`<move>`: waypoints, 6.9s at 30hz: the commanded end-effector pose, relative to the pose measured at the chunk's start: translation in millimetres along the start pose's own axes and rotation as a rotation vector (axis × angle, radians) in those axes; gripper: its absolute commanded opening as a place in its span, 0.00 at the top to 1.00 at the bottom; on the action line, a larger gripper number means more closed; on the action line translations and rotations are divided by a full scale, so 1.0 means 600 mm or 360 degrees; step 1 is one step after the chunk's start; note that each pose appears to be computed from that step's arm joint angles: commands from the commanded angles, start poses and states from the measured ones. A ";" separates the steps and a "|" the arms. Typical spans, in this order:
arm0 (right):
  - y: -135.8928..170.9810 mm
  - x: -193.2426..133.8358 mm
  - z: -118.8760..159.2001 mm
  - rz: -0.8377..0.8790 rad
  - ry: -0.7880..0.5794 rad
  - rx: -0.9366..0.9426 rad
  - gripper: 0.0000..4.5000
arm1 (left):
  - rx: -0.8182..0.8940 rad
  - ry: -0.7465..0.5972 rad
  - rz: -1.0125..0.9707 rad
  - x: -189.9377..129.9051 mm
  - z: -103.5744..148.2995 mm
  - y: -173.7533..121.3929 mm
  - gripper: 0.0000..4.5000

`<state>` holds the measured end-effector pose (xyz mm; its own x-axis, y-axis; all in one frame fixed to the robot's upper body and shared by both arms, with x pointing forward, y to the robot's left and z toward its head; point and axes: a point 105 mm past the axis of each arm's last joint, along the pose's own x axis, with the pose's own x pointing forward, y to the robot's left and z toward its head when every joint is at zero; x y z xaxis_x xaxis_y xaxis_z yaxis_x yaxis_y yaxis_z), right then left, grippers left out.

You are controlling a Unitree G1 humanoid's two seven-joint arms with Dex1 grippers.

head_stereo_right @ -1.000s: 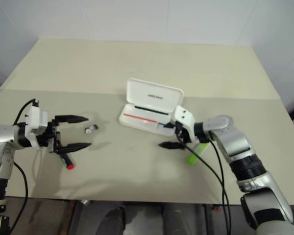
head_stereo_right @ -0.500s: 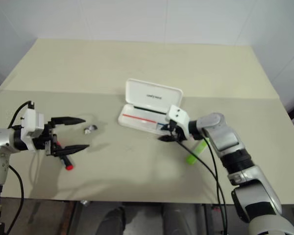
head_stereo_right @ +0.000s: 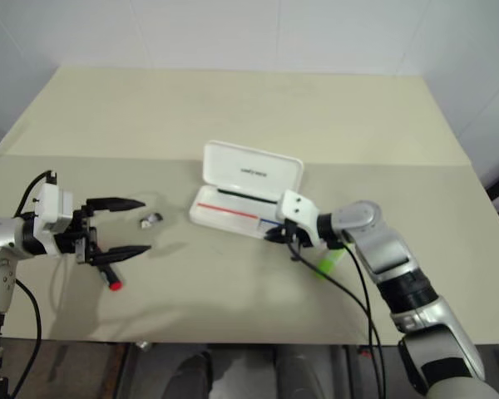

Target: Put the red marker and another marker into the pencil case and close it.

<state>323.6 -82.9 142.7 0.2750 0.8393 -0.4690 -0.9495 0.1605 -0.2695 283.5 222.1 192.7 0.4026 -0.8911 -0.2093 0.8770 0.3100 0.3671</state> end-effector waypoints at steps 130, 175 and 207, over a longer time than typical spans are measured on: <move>0.036 -0.139 -0.007 -0.0303 -0.0351 -0.0020 0.00 | -0.0093 0.0046 0.0346 0.065 0.104 0.016 0.86; 0.089 -0.168 -0.030 -0.0789 -0.0247 0.0163 0.00 | 0.0103 0.0461 -0.0650 0.383 0.084 -0.033 0.42; 0.079 -0.172 -0.110 -0.1760 -0.0110 0.1005 0.00 | 0.0166 -0.0881 -0.0776 0.160 0.153 0.004 0.01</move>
<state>259.3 -193.9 111.0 0.9600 0.1518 -0.2353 -0.1628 0.9863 -0.0276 307.9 96.1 256.8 -0.1841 -0.9752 0.1228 0.9038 -0.1189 0.4111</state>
